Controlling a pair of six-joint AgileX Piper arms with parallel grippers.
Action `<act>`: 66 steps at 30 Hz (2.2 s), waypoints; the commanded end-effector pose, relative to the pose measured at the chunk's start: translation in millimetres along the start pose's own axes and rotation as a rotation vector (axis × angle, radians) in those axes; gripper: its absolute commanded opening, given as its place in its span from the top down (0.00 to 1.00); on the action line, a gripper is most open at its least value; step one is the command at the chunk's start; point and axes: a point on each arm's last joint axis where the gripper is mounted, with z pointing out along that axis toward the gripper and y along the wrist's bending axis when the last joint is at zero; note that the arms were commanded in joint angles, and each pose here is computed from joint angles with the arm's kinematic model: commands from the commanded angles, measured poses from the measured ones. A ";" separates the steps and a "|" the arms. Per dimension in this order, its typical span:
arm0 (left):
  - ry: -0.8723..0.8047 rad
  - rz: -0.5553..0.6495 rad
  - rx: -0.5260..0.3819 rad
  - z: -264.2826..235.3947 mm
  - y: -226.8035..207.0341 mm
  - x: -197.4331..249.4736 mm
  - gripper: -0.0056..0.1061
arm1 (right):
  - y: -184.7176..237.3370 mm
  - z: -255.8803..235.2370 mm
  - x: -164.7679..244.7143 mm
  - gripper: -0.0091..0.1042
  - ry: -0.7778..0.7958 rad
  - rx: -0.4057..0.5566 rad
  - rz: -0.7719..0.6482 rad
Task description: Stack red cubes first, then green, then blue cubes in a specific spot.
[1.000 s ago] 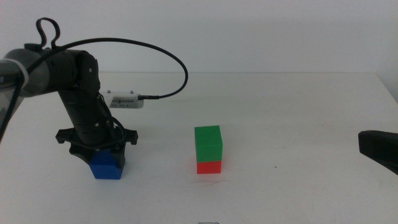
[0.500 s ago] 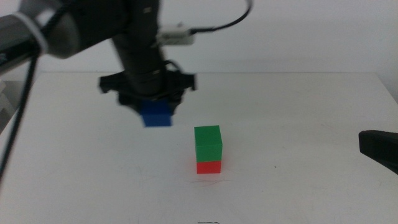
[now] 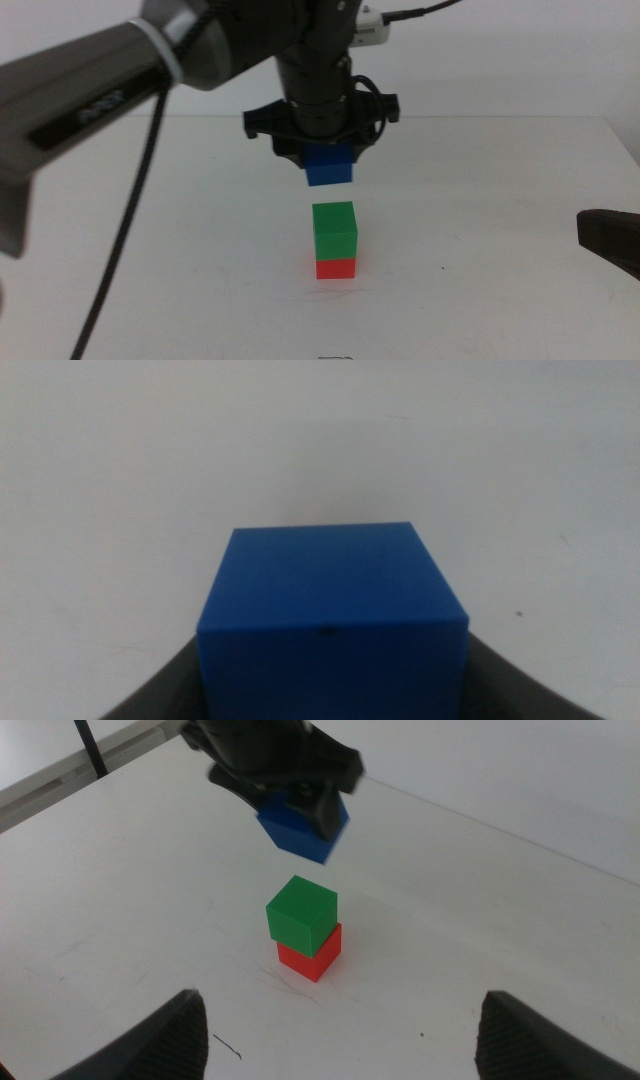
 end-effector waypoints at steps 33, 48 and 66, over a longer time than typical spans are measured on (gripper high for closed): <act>0.113 -0.006 0.021 -5.3 -0.9 12.3 0.90 | -1.0 -5.2 -12.8 0.26 -0.092 0.007 -0.021; 0.144 -0.002 -0.011 5.9 2.3 18.1 0.90 | -1.0 -5.2 -12.8 0.26 -0.092 0.007 -0.021; 0.112 0.036 0.017 23.6 -4.8 13.8 0.40 | -1.0 -5.2 -12.8 0.26 -0.092 0.007 -0.021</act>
